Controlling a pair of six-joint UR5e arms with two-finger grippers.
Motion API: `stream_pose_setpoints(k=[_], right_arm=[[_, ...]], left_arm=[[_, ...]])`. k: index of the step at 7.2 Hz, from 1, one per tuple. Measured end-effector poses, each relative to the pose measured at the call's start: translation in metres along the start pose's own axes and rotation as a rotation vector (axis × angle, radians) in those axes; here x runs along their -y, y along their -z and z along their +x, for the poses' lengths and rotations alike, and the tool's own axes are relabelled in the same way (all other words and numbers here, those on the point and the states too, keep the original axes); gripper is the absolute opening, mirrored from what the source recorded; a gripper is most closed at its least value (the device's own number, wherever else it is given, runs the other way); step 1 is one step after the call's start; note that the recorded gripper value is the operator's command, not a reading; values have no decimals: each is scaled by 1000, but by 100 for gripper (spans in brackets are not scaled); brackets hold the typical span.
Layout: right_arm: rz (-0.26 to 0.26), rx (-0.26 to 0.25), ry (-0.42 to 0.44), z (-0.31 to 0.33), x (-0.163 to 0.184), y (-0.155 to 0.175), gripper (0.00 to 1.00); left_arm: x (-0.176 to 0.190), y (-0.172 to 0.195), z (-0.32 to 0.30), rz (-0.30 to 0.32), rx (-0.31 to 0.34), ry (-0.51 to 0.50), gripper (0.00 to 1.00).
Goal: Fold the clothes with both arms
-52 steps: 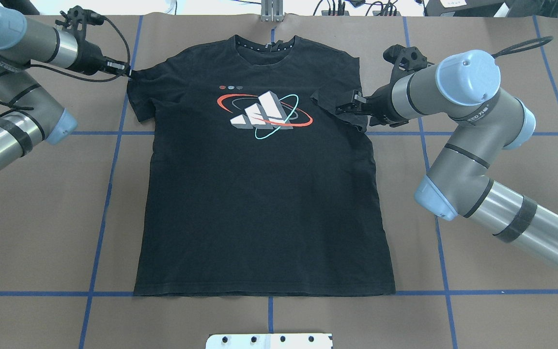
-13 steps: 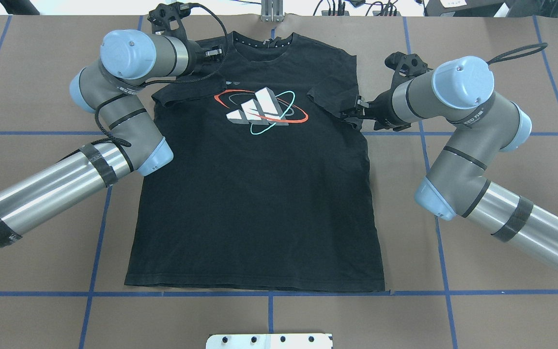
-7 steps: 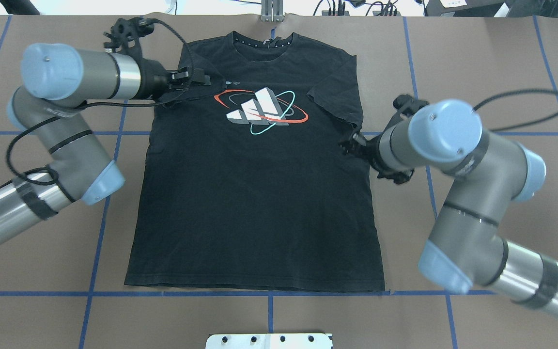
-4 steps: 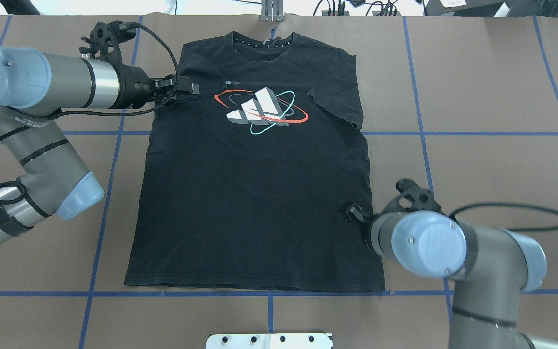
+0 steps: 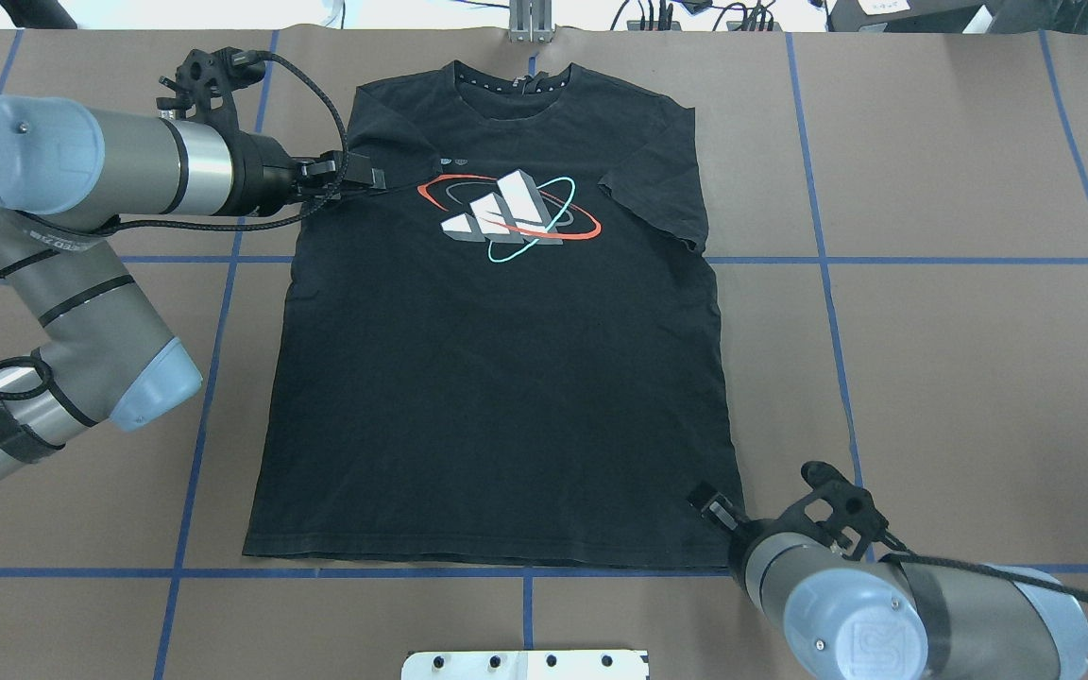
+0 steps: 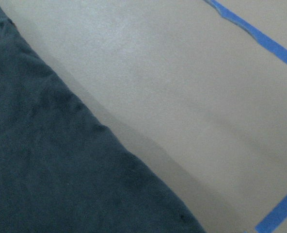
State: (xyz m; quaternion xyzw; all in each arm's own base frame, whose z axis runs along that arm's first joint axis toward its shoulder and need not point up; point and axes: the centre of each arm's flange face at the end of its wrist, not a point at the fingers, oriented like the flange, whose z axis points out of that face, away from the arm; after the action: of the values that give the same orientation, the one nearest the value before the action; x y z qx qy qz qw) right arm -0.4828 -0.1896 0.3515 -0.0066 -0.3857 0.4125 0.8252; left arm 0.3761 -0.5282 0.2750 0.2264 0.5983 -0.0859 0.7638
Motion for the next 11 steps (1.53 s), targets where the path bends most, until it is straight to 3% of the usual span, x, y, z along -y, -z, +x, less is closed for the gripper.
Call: stream_pose_setpoints(k=[5, 8, 11], right_arm=[[-43, 38, -8, 0, -2, 33, 89], [-10, 2, 18, 15, 3, 15, 86], [-19, -2, 27, 20, -4, 7, 81]], left_arm=[[-5, 20, 5, 8, -27, -7, 72], [-6, 22, 5, 9, -27, -8, 72], [-7, 24, 1, 14, -22, -7, 72]])
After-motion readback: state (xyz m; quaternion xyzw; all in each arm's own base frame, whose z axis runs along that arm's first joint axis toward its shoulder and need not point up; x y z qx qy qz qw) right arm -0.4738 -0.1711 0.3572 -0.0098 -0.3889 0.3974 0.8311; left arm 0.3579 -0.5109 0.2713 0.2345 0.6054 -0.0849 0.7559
